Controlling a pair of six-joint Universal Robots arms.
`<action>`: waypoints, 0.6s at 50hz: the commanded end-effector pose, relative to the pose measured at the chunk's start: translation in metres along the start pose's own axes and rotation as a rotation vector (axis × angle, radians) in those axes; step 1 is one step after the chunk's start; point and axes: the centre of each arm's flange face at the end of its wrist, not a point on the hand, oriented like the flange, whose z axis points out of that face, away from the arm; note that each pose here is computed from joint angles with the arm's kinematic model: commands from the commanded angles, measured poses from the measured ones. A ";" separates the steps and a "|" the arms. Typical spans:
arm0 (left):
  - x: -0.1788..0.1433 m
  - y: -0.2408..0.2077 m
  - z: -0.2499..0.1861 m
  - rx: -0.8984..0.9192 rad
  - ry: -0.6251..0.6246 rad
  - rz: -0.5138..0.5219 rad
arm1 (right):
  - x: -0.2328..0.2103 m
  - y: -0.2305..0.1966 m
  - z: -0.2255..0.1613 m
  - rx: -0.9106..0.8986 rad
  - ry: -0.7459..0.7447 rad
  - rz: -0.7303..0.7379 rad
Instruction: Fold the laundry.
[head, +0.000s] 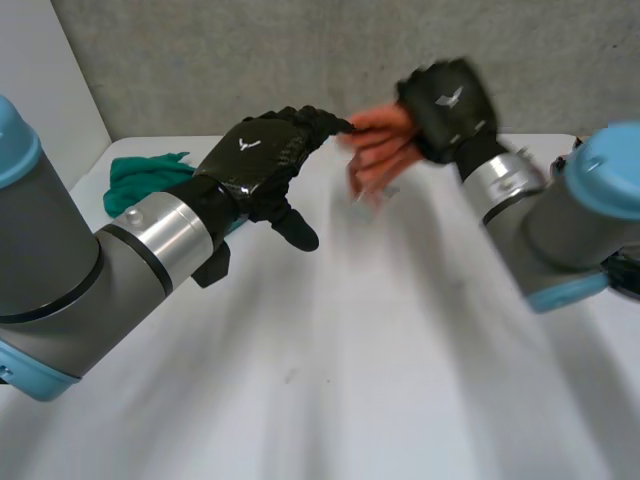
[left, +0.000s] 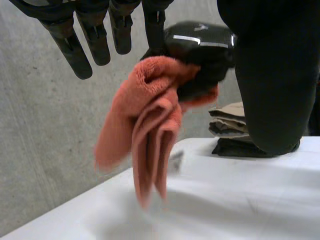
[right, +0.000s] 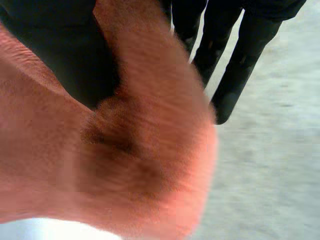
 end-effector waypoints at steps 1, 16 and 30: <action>0.003 -0.011 -0.001 0.039 0.010 0.001 | 0.157 0.014 -0.001 0.039 0.247 -0.085; 0.009 0.002 0.011 0.040 0.037 0.008 | 0.286 0.189 -0.088 -0.068 0.221 -0.103; 0.028 -0.003 0.014 0.060 0.088 0.012 | 0.284 0.204 -0.126 -0.165 0.214 -0.084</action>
